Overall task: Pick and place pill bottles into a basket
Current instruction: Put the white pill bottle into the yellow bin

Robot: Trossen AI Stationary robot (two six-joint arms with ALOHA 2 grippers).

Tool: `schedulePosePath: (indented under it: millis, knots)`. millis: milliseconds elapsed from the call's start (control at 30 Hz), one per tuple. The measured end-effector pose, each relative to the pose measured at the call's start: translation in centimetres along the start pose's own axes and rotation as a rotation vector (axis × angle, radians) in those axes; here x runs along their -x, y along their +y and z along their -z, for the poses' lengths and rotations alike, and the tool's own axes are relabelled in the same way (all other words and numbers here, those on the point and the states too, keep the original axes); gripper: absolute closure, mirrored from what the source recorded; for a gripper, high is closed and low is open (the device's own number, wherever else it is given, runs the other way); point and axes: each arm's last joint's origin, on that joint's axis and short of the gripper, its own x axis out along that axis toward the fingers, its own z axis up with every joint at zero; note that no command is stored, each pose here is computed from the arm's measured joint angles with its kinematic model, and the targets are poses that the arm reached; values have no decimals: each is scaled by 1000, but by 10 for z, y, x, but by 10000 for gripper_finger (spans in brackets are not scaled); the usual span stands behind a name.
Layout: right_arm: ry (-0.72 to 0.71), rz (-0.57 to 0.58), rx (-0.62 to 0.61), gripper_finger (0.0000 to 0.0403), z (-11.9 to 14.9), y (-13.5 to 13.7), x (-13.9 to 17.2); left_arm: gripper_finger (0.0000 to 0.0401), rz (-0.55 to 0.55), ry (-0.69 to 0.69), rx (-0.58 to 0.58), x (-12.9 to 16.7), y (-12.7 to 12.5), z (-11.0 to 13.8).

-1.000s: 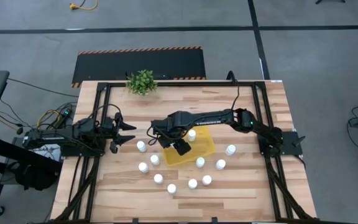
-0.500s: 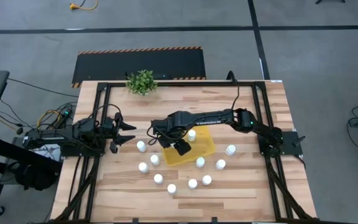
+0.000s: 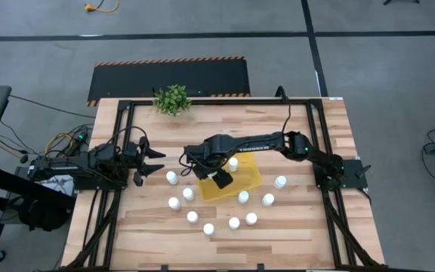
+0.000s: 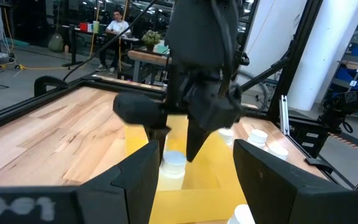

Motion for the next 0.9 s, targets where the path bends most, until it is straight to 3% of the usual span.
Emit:
schedulePosePath:
  millis: [233,533,900]
  knots:
    - [-7,90,9,127,3,2,31,207,0,0,0,0,0,0]
    - [85,230,-17,127,24,8,85,207,0,0,0,0,0,0]
    - [106,232,-355,127,82,17,166,207,0,0,0,0,0,0]
